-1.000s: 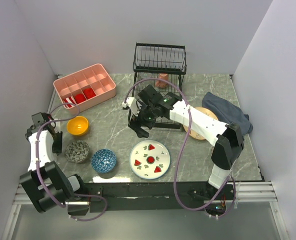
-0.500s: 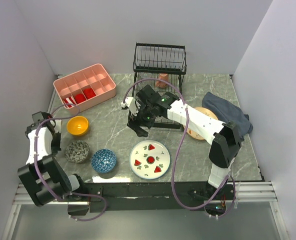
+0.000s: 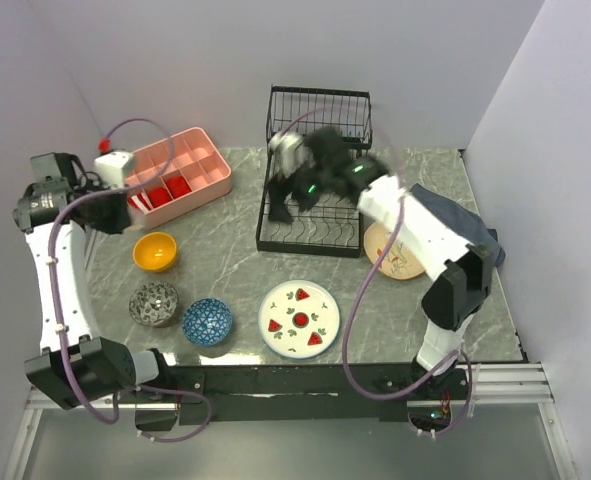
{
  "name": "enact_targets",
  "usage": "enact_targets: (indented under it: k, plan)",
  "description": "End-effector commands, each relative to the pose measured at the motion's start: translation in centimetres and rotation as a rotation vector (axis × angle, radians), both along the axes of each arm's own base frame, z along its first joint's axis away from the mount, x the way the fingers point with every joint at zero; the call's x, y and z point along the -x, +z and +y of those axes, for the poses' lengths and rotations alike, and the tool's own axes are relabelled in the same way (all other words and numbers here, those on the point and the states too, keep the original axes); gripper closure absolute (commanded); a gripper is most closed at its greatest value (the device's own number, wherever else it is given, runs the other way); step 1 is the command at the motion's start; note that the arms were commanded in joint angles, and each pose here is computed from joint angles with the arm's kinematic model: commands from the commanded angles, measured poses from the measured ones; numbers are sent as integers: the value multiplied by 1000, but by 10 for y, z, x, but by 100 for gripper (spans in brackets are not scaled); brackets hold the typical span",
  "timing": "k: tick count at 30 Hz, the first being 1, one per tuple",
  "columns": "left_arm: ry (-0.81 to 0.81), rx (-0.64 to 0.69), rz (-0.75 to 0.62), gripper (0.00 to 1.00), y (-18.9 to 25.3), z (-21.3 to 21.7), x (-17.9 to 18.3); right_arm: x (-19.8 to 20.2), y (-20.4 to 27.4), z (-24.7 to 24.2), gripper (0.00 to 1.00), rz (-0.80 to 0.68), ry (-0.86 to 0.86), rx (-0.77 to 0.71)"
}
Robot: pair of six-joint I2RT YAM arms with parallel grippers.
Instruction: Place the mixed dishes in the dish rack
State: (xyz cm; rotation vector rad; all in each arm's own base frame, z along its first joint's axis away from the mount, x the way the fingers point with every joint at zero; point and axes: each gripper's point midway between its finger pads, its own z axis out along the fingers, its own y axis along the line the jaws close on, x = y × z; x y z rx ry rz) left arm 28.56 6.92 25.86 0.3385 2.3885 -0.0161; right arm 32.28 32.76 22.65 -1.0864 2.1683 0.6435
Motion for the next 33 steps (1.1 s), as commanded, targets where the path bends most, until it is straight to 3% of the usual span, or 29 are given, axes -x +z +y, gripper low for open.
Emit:
enact_targets:
  k: [1,3,5,6,7,10,13,21,33]
  plan:
    - [-408,390,-204,99,27,-106,-11,-19,97,-21,0,164,-84,-431]
    - [-577,505,-387,99,46,-138,-13,-9,95,-21,0,275,-58,-528]
    - [-605,664,-428,99,61,-163,-9,9,104,-26,0,351,-13,-596]
    - [-590,743,-395,99,47,-171,-7,13,98,-26,0,378,-3,-613]
    - [-631,761,-507,99,75,-178,-15,22,102,-26,0,438,1,-644]
    - [-678,857,-555,99,88,-203,-19,30,96,-28,0,490,40,-660]
    - [-728,966,-487,99,102,-222,-17,25,92,-34,0,527,5,-670]
    - [-780,1019,-398,99,84,-259,-1,-8,85,-22,0,609,-30,-711]
    - [-720,1080,-381,99,76,-267,-6,-2,93,-3,0,658,34,-737]
